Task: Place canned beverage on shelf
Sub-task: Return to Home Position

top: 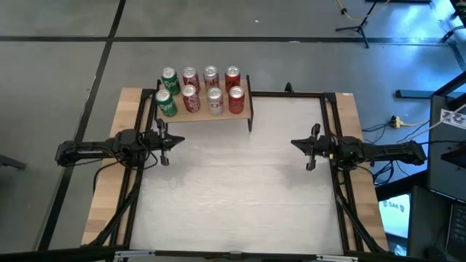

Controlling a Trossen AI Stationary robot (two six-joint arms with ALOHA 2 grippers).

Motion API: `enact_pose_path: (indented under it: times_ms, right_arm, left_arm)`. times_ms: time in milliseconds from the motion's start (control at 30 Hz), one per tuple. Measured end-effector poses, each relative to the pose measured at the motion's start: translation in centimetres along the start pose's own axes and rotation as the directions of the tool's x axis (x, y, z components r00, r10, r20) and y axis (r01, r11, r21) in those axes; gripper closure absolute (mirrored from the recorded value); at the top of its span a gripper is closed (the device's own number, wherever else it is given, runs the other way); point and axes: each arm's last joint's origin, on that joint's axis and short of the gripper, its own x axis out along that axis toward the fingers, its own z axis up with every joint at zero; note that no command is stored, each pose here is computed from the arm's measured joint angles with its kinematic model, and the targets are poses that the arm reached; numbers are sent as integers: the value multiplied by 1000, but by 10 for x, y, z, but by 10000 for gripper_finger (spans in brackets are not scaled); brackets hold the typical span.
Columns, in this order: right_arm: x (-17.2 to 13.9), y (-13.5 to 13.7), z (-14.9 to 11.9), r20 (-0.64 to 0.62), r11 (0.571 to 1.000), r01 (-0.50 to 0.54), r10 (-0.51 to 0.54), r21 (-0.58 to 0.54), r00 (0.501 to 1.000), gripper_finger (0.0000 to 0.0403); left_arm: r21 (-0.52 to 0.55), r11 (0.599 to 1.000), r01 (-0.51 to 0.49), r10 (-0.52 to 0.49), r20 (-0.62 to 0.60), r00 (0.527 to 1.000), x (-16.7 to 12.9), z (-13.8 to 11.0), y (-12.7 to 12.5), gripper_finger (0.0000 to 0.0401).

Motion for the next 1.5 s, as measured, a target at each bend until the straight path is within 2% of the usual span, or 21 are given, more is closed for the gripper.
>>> enact_pose_path:
  times_ms: [233, 367, 633, 867, 1500]
  right_arm:
    - [0, 0, 3, 34, 999, 2, -1, -37, 999, 402]
    - [0, 0, -2, -24, 999, -3, 2, -46, 1000, 402]
    - [0, 0, -9, -89, 1000, -8, 6, -27, 996, 402]
    - [0, 0, -9, -92, 1000, -7, 9, 15, 996, 402]
    - [0, 0, -9, -97, 1000, -7, 8, 10, 995, 402]
  left_arm:
    - [-10, 1000, -29, 29, -7, 1000, 1, -1, 3, 401]
    - [-10, 999, -31, 31, -7, 999, 1, -1, 3, 401]
    - [-10, 1000, -28, 28, -7, 1000, 1, -1, 3, 401]
    - [-10, 1000, -28, 28, -7, 1000, 1, -1, 3, 401]
    - [-10, 1000, -28, 28, -6, 1000, 1, -1, 3, 401]
